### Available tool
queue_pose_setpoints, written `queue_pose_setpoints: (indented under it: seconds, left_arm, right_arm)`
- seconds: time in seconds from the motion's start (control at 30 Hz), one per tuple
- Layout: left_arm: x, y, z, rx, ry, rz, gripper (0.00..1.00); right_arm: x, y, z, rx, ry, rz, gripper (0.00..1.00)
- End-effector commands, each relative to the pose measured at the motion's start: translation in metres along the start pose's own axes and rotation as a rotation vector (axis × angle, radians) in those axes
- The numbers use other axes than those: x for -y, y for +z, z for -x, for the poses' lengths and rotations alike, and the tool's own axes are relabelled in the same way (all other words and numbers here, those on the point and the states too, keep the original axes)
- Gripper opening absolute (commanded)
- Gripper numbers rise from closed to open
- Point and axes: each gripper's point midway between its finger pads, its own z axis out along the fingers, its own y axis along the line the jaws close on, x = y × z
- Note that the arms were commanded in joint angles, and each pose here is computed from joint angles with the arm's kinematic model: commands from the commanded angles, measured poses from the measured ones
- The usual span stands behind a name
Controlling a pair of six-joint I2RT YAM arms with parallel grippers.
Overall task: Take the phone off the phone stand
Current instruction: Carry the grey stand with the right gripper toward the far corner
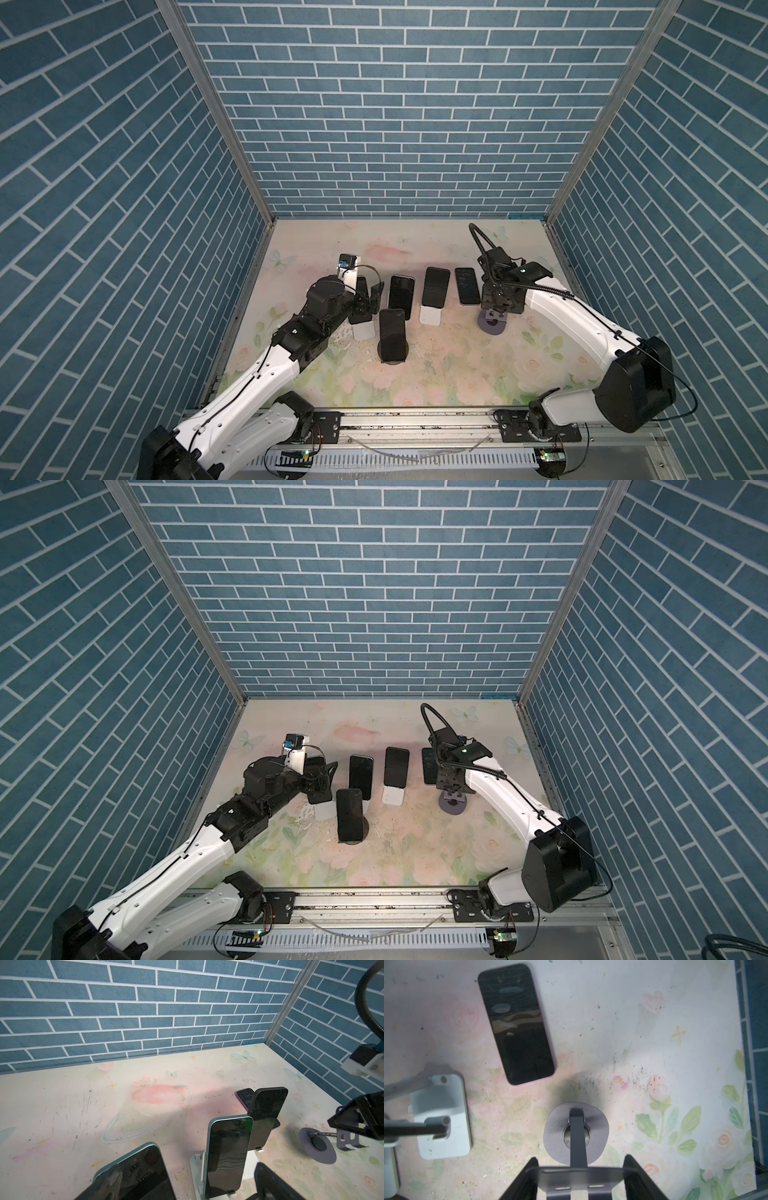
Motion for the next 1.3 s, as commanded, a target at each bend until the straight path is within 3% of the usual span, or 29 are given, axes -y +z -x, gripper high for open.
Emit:
queue_pose_setpoints:
  seconds: [0.0,0.37,0.7,1.27]
  left_arm:
    - [-0.003,0.001,0.002,0.006,0.015,0.013,1.00]
    - [-0.005,0.003,0.000,-0.006,0.023,0.026,1.00]
    - [-0.004,0.005,0.010,-0.003,0.025,0.035,1.00]
    - [-0.004,0.013,0.014,-0.012,0.043,0.045,1.00]
  right_arm:
    - [0.007,-0.008,0.036,0.062,-0.027,-0.003,0.50]
    - [0.025,0.016,0.108,0.105,0.080,0.057,0.50]
    - [0.022,0.047,0.155,0.094,0.053,0.059,0.51]
    - [0.013,0.096,0.177,0.018,-0.032,0.031,0.52]
